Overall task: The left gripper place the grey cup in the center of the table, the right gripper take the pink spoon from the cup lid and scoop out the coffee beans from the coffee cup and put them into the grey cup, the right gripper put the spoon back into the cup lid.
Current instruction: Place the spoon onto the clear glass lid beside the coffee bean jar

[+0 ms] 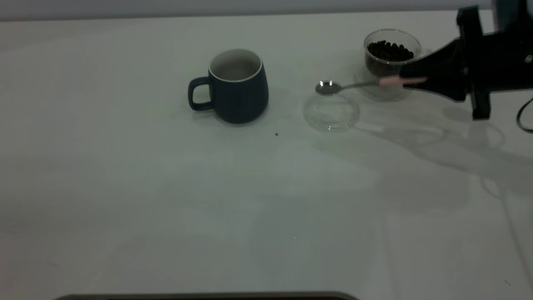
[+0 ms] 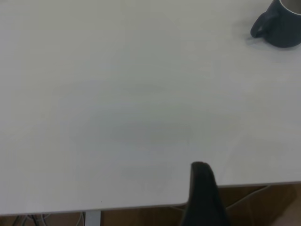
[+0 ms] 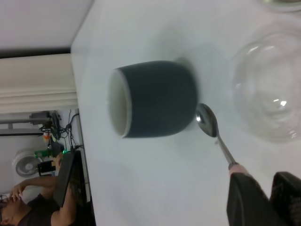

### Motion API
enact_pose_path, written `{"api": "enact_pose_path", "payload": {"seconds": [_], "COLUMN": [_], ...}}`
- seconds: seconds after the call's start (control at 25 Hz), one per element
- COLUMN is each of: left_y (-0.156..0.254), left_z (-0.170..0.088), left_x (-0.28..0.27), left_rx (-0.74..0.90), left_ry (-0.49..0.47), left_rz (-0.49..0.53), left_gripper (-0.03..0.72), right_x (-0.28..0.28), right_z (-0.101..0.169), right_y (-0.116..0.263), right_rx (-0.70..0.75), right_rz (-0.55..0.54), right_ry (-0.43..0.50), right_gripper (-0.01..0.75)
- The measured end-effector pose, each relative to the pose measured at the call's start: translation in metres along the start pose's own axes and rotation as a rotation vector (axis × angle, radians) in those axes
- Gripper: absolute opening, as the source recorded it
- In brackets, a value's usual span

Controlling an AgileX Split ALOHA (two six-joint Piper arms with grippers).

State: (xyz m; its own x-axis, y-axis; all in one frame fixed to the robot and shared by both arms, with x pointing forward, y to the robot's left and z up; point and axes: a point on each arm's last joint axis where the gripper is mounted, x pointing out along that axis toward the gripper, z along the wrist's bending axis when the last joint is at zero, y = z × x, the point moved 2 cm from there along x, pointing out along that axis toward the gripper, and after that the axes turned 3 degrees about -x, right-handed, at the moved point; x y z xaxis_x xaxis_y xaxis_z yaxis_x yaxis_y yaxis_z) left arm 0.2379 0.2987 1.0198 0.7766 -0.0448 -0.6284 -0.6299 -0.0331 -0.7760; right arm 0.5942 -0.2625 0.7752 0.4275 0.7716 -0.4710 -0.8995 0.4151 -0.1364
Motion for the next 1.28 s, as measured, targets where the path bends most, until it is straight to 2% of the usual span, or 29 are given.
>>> {"api": "enact_pose_path", "payload": {"seconds": [0.16,0.52,1.28], "left_y": [0.000,0.000,0.000], "left_z": [0.000,0.000,0.000], "left_x": [0.000,0.000,0.000], "left_rx": [0.000,-0.001,-0.001], "left_ry": [0.000,0.000,0.000], "left_rz": [0.000,0.000,0.000], "left_gripper": [0.567,0.567,0.567], "right_x": [0.012,0.018,0.043], "right_z": [-0.016,-0.028,-0.013], "right_y": [-0.009,-0.020,-0.016], "right_rx": [0.007,-0.015,-0.091], "right_rz": [0.001,-0.021,0.019], "right_ry": [-0.002,0.086,0.112], "right_gripper": [0.110,0.110,0.110]}}
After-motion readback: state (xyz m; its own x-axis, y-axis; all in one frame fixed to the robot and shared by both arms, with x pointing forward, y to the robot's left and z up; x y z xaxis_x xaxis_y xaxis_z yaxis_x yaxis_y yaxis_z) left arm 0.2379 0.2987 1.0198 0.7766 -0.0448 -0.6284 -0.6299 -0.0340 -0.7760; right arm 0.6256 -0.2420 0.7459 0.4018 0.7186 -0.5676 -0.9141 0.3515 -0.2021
